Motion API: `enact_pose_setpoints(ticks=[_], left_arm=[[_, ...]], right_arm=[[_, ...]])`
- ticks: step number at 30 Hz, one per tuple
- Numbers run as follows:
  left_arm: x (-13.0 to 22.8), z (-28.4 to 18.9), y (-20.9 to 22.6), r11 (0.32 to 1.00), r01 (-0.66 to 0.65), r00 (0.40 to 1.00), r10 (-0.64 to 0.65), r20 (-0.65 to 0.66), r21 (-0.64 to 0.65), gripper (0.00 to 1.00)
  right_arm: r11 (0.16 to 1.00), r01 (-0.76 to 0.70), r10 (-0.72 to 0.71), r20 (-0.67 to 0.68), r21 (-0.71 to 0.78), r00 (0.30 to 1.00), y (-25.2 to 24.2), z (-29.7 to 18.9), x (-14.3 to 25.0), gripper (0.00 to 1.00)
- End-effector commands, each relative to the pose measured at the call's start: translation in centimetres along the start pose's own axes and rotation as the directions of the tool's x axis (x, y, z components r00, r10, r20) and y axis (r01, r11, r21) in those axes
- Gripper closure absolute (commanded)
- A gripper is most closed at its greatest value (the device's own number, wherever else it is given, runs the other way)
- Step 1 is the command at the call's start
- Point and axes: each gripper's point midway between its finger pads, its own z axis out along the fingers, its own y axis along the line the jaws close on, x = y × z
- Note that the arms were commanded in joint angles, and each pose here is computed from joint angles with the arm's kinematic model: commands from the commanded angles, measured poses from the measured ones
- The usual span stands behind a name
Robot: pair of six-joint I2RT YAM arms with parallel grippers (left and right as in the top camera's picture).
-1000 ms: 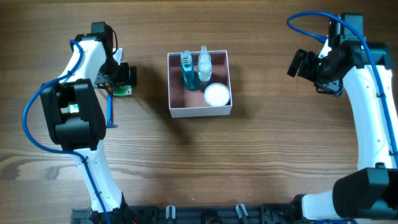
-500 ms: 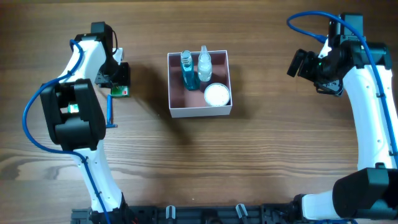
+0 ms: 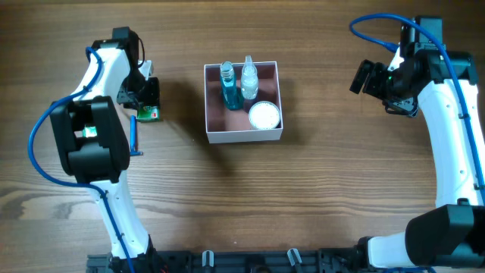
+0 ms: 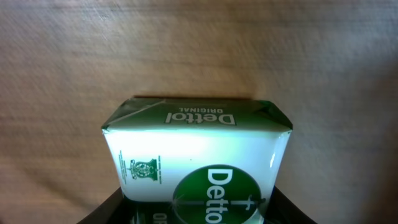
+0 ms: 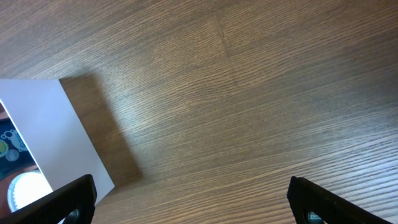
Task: Pack container
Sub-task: 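Carry the Dettol bar with the left gripper into the box, release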
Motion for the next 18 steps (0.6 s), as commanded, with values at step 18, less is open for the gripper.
enact_pose_setpoints(ticks=[18], left_arm=[[6.8,-19.3,-18.6,0.983,-0.129,0.947,0.084,0.311,0.127,0.96]], right_arm=[[1.0,0.018,-0.018,-0.008,-0.015,1.0,0.3,0.4,0.0,0.0]])
